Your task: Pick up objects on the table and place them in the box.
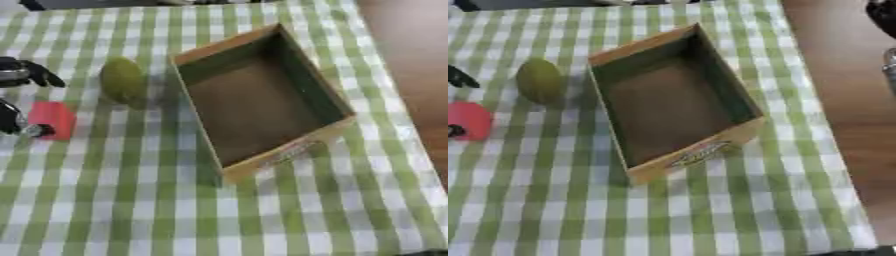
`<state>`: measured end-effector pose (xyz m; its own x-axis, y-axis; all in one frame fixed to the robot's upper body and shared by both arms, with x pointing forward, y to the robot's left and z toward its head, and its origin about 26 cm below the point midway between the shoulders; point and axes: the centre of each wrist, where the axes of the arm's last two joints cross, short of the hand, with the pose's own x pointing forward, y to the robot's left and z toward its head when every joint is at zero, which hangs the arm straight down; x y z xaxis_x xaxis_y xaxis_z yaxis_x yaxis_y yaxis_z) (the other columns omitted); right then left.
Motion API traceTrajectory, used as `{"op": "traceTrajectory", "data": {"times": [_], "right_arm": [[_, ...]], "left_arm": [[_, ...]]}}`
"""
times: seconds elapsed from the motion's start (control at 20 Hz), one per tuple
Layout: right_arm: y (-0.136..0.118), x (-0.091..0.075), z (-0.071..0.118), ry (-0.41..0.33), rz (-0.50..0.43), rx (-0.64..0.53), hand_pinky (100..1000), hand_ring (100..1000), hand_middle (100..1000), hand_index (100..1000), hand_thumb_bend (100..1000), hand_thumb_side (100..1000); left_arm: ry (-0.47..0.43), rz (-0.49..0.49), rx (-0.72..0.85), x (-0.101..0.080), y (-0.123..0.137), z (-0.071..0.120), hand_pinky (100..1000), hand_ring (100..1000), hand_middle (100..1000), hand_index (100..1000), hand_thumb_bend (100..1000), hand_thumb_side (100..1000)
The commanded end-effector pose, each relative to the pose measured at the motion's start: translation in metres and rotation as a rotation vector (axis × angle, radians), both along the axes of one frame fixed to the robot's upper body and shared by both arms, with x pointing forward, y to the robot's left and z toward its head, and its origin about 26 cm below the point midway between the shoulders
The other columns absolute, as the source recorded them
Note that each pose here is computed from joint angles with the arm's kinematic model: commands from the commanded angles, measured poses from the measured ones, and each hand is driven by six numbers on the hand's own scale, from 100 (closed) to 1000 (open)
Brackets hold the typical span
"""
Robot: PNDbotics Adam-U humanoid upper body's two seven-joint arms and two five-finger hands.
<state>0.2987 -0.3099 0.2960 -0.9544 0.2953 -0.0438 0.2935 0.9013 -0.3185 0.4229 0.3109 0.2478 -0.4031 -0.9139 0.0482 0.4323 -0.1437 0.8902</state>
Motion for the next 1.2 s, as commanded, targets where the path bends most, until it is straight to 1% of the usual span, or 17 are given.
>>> {"op": "traceTrajectory", "data": {"times": [0.05, 0.1, 0.15, 0.2, 0.3, 0.55, 0.7, 0.9, 1.05, 1.1, 1.2], "right_arm": [[0.000, -0.004, 0.009, -0.030, 0.004, -0.010, 863, 572, 502, 793, 100, 343], [0.000, -0.004, 0.009, -0.030, 0.003, -0.009, 863, 573, 502, 793, 100, 343], [0.000, -0.004, 0.009, -0.031, 0.003, -0.007, 864, 573, 502, 793, 100, 345], [0.000, -0.004, 0.009, -0.031, 0.003, -0.006, 863, 573, 502, 793, 100, 343], [0.000, -0.004, 0.008, -0.031, 0.002, -0.004, 864, 573, 501, 792, 100, 348], [0.000, -0.004, 0.008, -0.030, 0.001, -0.001, 864, 574, 500, 793, 100, 352], [0.000, -0.004, 0.008, -0.030, 0.000, 0.001, 864, 574, 500, 793, 100, 356], [0.000, -0.004, 0.007, -0.030, -0.002, 0.004, 865, 575, 500, 793, 100, 358], [-0.001, -0.004, 0.007, -0.029, -0.004, 0.007, 865, 577, 499, 793, 100, 363], [-0.001, -0.004, 0.007, -0.029, -0.005, 0.008, 866, 577, 499, 793, 100, 367], [-0.001, -0.004, 0.006, -0.028, -0.006, 0.010, 866, 578, 499, 793, 100, 369]], "left_arm": [[-0.023, 0.009, 0.024, -0.001, 0.004, 0.014, 928, 911, 868, 917, 462, 209], [-0.020, 0.012, 0.029, 0.000, 0.004, 0.013, 928, 911, 868, 916, 462, 206], [-0.017, 0.014, 0.034, 0.000, 0.004, 0.012, 929, 912, 868, 915, 462, 168], [-0.012, 0.018, 0.042, 0.000, 0.005, 0.011, 929, 912, 869, 915, 462, 156], [-0.006, 0.028, 0.055, 0.001, 0.007, 0.009, 928, 911, 868, 914, 453, 100], [-0.012, 0.056, 0.069, 0.004, 0.011, 0.006, 927, 910, 867, 913, 431, 100], [-0.017, 0.068, 0.071, 0.006, 0.012, 0.004, 917, 901, 850, 909, 404, 100], [-0.022, 0.071, 0.069, 0.008, 0.011, 0.001, 906, 886, 828, 896, 394, 118], [-0.025, 0.074, 0.064, 0.009, 0.010, 0.000, 893, 872, 804, 879, 380, 137], [-0.026, 0.075, 0.062, 0.009, 0.010, -0.001, 884, 854, 779, 867, 364, 145], [-0.026, 0.079, 0.065, 0.010, 0.010, -0.002, 878, 838, 757, 852, 376, 134]]}}
